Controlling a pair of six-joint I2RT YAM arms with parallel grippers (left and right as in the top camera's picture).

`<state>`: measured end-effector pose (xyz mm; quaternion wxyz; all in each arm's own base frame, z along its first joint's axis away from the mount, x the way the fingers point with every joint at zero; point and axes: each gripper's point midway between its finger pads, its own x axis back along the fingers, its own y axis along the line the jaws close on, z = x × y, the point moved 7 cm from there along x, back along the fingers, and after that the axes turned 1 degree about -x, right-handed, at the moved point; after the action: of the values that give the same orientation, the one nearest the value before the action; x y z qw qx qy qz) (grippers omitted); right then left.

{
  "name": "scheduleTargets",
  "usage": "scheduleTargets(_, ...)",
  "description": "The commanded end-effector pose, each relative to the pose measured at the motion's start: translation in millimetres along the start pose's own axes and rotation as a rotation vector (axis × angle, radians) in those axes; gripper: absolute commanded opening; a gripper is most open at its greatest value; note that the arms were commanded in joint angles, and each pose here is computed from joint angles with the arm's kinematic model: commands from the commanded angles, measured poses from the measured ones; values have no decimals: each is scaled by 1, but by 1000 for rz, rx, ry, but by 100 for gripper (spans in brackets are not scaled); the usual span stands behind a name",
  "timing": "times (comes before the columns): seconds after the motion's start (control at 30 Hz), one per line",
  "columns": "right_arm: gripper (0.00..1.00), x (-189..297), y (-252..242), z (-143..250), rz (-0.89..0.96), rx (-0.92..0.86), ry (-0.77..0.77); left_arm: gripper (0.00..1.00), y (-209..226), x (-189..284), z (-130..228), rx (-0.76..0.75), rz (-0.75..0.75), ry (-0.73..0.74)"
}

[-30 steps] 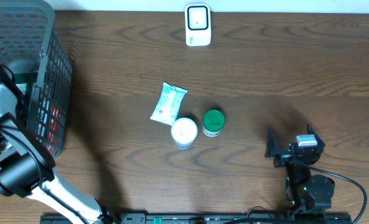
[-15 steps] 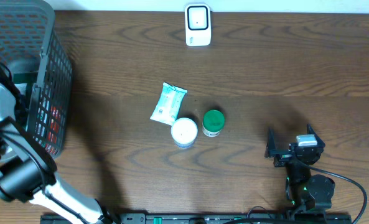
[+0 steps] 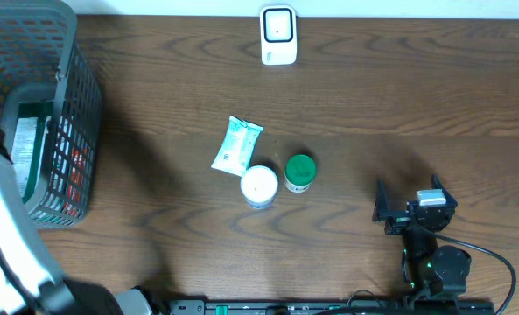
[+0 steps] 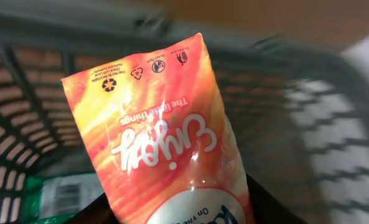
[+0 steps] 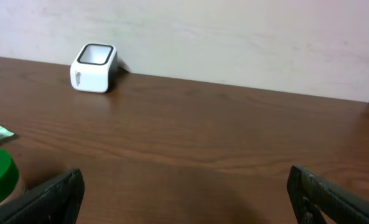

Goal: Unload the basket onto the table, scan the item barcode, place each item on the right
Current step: 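Grasp the orange Enjoy tissue pack with the left gripper and lift, then carry the orange pack to the scanner and set it beside the wipes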

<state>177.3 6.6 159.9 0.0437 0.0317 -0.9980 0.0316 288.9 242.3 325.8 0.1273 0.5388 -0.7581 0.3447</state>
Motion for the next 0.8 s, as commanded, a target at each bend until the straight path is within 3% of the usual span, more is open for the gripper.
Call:
scheduleTargets(0.0, 99, 0, 0, 1, 1, -11, 3, 47, -13, 49, -11, -49, 113, -67)
scheduleTargets(0.13, 99, 0, 0, 1, 1, -11, 3, 45, -33, 99, 1, -129, 268, -64)
scheduleTargets(0.3, 99, 0, 0, 1, 1, -11, 3, 45, -49, 142, 52, -280, 380, 74)
scheduleTargets(0.57, 99, 0, 0, 1, 1, -11, 3, 45, -65, 175, 186, -699, 443, 410)
scheduleTargets(0.77, 99, 0, 0, 1, 1, -11, 3, 45, -79, 191, 292, -980, 489, 530)
